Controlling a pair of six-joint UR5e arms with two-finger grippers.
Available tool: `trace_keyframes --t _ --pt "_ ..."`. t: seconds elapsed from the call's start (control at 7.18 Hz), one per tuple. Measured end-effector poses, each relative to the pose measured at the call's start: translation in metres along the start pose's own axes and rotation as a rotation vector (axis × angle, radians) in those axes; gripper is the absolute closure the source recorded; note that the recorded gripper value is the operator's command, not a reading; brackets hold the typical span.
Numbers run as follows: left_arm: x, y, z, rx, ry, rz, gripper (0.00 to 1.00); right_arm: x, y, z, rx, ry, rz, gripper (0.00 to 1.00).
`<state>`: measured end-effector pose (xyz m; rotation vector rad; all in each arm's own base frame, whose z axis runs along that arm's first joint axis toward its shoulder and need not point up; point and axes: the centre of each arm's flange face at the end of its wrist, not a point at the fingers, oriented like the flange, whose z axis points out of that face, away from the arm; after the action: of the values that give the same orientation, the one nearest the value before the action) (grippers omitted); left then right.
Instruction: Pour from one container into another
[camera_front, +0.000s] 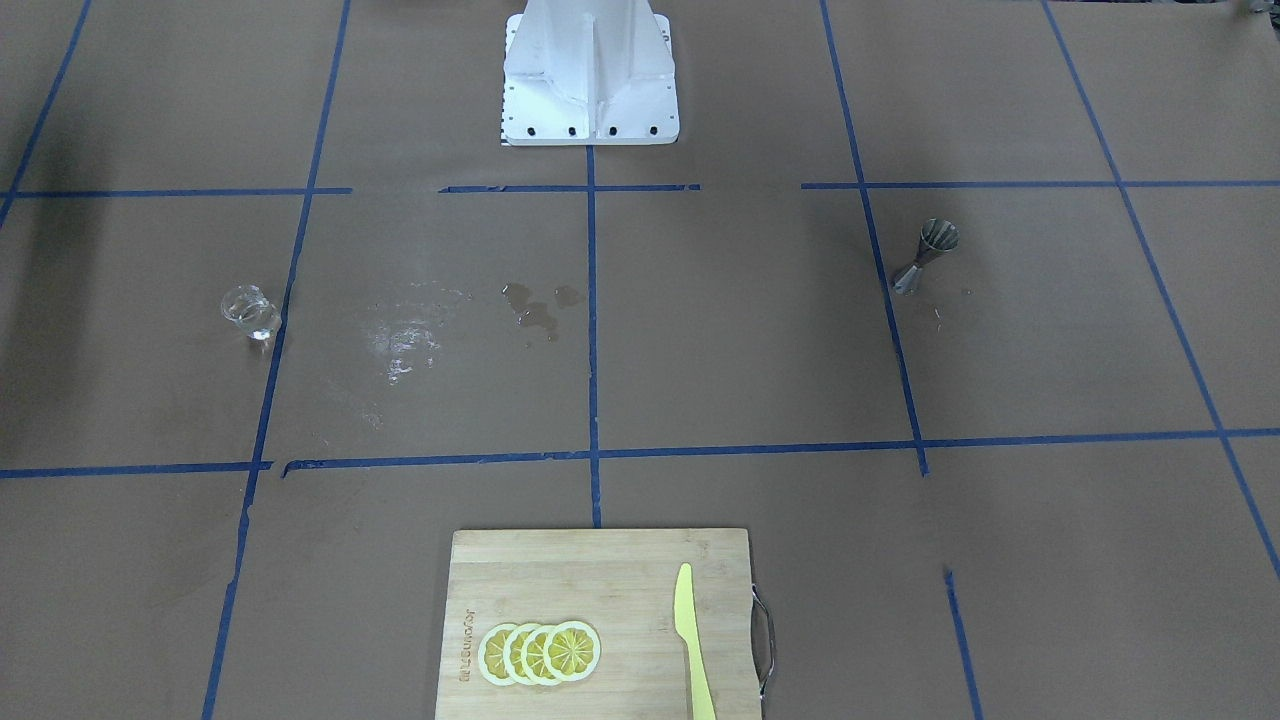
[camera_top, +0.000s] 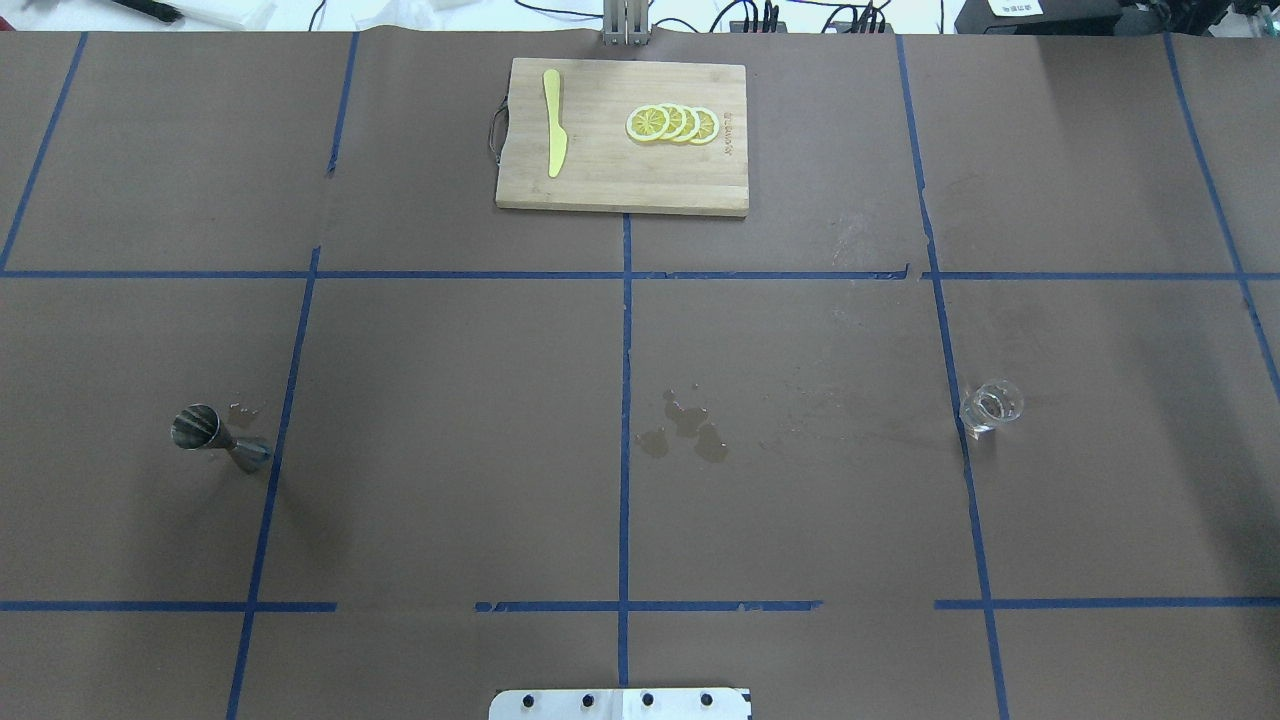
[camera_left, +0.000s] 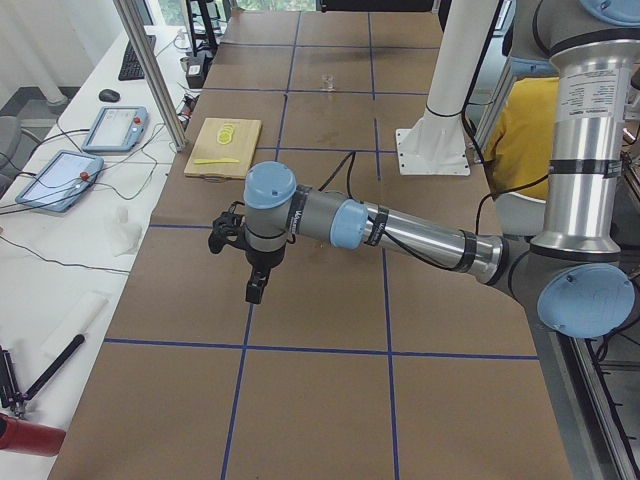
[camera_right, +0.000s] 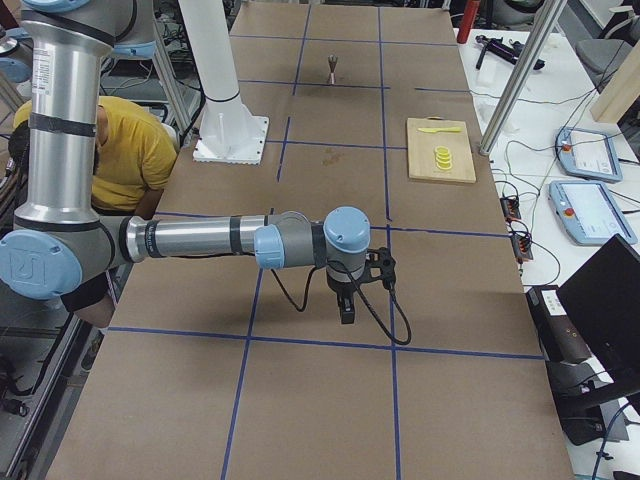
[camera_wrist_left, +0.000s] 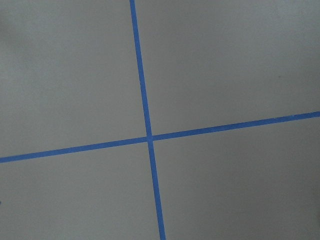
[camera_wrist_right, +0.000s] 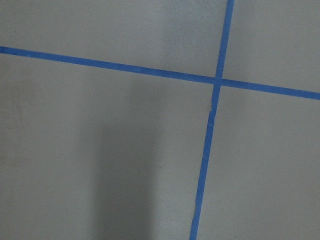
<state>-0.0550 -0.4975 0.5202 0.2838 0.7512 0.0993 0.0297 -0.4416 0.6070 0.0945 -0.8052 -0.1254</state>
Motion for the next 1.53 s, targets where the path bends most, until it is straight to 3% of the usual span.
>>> trace_keyframes --t 0.56,0.84,1.11,1.53 --pt "0.122 -0.022 0.053 0.183 0.130 -0.002 0.00 0.001 0.000 0.001 -0.001 0.000 0.003 0.00" --pt "0.194 -0.019 0.077 0.295 0.101 -0.009 0.01 0.001 0.000 0.001 -0.001 0.000 0.002 0.00" --pt "0.273 0.004 0.096 0.394 0.079 -0.101 0.01 0.000 0.000 0.000 0.000 -0.001 0.002 0.00" --pt "0.360 0.082 0.121 0.593 -0.005 -0.151 0.02 0.000 0.000 0.000 0.000 -0.001 0.000 0.00"
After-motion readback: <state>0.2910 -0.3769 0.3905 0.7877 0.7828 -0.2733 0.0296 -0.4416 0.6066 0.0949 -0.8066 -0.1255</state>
